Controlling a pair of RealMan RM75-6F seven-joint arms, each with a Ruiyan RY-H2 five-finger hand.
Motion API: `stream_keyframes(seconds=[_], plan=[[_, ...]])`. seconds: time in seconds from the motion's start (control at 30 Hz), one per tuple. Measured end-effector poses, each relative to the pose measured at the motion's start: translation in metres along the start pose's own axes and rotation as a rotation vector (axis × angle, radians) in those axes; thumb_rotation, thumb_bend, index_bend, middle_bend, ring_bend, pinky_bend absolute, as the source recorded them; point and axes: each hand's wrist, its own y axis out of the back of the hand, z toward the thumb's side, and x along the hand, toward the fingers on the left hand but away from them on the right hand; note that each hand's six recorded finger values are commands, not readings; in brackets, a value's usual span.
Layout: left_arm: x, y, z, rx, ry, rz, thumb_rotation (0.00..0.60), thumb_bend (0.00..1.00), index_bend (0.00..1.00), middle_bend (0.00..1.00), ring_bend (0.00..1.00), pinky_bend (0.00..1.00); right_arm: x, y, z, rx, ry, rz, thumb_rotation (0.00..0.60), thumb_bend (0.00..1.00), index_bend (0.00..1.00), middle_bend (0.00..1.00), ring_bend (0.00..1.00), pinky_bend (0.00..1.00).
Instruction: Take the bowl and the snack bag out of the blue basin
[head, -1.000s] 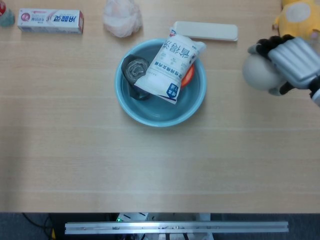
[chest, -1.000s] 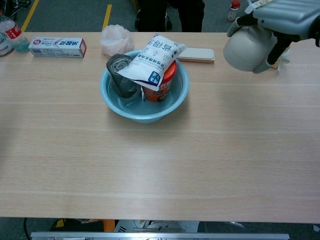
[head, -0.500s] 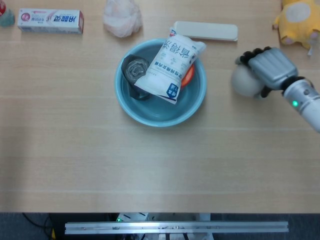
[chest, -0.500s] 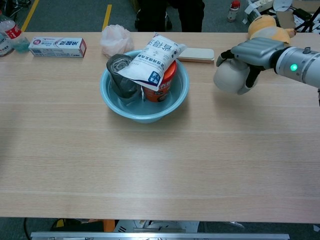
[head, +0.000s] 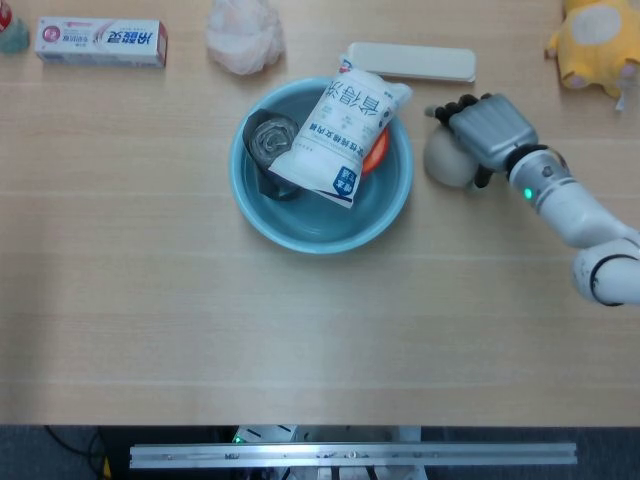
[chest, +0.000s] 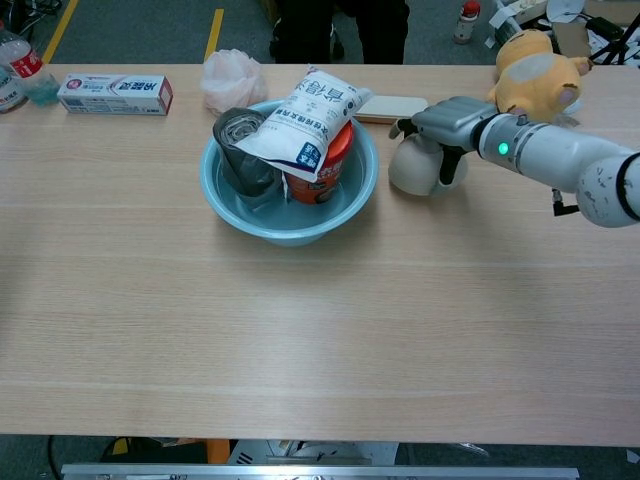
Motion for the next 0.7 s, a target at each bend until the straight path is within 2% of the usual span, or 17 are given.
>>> stream_keyframes(seconds=[0.1,0.4,0.5,0.7], plan=[[0.000,-0.001,0.000,0.000,-0.001,-0.002,0.600,0.26,0.25,0.22,0.21,0.25,-0.002,0.001,0.001,-0.006,-0.002,0.008,0.600,0.04,0.00,0.12,0.08,0.20],[0.000,0.000,0.000,0.001,-0.002,0.001,0.600,0.26,0.25,0.22,0.21,0.24,0.007,0.015,-0.005,-0.015,-0.003,-0.009,0.600,0.02,0.00,0.08,0.04,0.17],[0.000,0.001,-0.001,0.004,0.001,0.004,0.600,0.26,0.25,0.22,0.21,0.24,0.015,0.026,-0.004,-0.027,0.013,-0.034,0.600,0.02,0.00,0.08,0.04,0.17],[0.001,0.002,-0.002,0.007,0.006,0.006,0.600,0.26,0.25,0.22,0.21,0.24,0.052,0.069,0.005,-0.024,0.096,-0.128,0.600,0.02,0.00,0.09,0.04,0.17]])
